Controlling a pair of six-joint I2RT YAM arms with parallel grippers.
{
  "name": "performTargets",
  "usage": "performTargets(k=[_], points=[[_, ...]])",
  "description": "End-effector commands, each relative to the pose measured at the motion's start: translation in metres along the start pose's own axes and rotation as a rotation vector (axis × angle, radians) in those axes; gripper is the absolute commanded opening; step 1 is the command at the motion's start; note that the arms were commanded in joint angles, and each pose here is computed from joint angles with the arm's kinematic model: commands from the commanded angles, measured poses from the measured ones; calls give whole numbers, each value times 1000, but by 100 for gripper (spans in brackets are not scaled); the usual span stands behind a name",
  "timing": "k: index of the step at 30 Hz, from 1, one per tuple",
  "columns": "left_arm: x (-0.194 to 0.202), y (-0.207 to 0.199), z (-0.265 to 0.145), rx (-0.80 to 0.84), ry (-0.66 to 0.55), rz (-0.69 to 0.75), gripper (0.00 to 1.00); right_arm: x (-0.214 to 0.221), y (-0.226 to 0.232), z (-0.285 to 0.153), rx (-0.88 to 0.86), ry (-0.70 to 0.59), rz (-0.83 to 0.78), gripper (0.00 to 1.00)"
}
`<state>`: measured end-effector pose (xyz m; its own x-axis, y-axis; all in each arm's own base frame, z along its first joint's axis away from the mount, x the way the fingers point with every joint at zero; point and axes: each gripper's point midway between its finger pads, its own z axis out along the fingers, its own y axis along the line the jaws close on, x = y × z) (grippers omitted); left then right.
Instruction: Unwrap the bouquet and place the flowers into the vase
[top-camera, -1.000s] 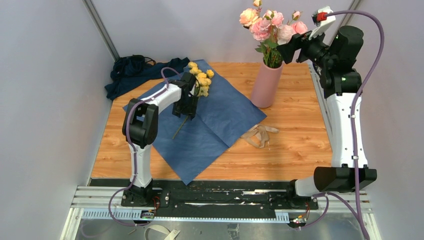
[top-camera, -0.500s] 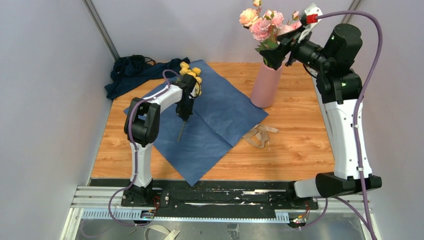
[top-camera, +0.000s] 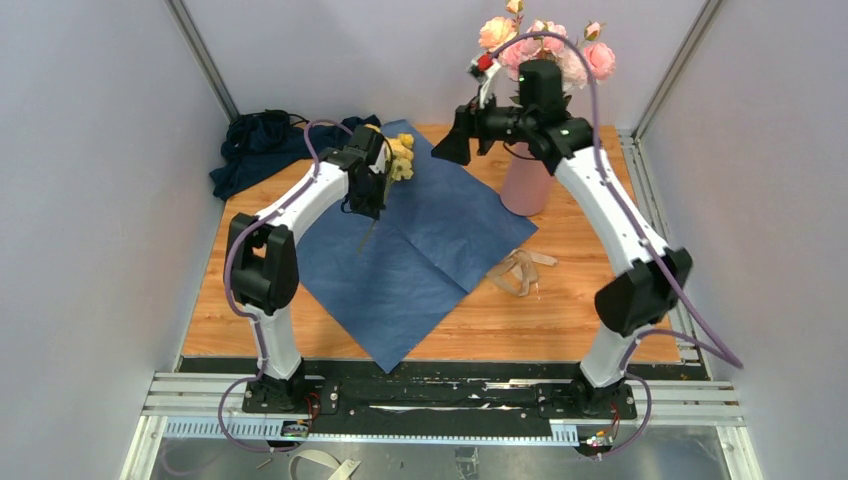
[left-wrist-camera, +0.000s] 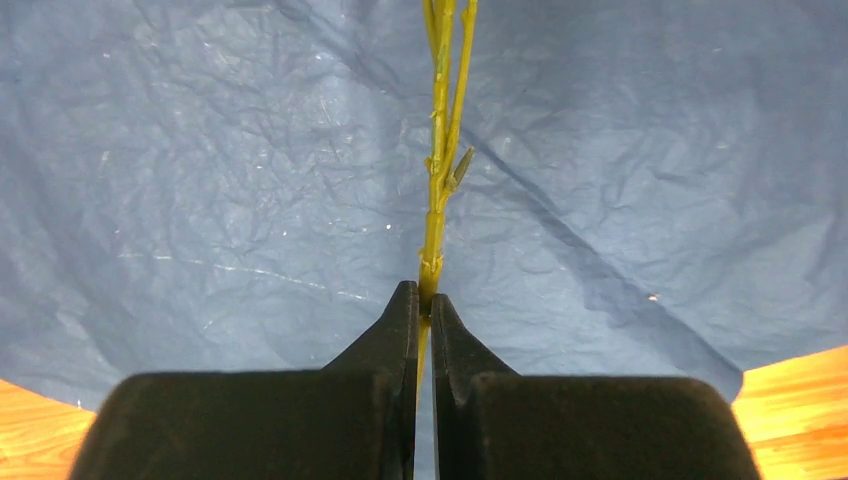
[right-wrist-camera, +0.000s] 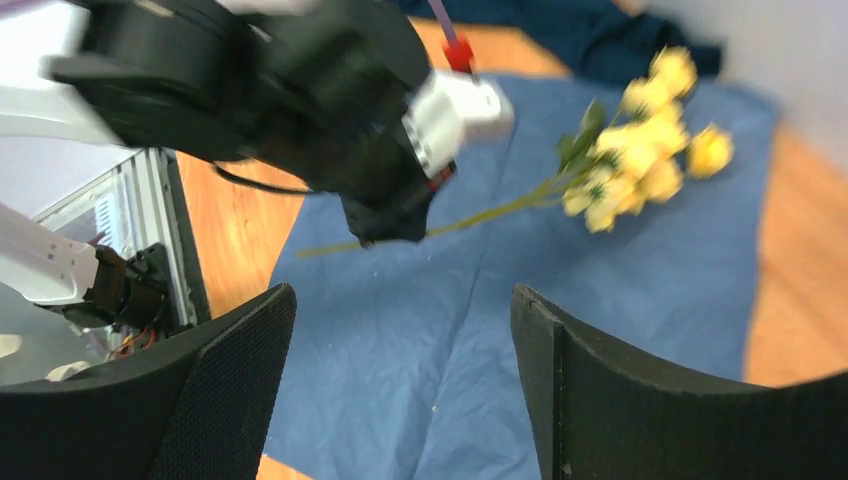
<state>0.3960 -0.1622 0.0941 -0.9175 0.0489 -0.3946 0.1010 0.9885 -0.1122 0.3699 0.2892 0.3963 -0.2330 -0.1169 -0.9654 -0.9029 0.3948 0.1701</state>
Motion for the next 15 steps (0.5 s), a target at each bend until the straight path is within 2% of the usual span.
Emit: performTargets(k=[1,8,15], points=[[-16,-8,-30,34,-86,-18,0,38,-3,32,-34,95,139,82],[-16,-10,-44,50,-117,-29,0,104,-28,75,-21,238,338,86],[-18,-13,-43,61,-116,-28,0,139,-24,114,-47,311,543,95]])
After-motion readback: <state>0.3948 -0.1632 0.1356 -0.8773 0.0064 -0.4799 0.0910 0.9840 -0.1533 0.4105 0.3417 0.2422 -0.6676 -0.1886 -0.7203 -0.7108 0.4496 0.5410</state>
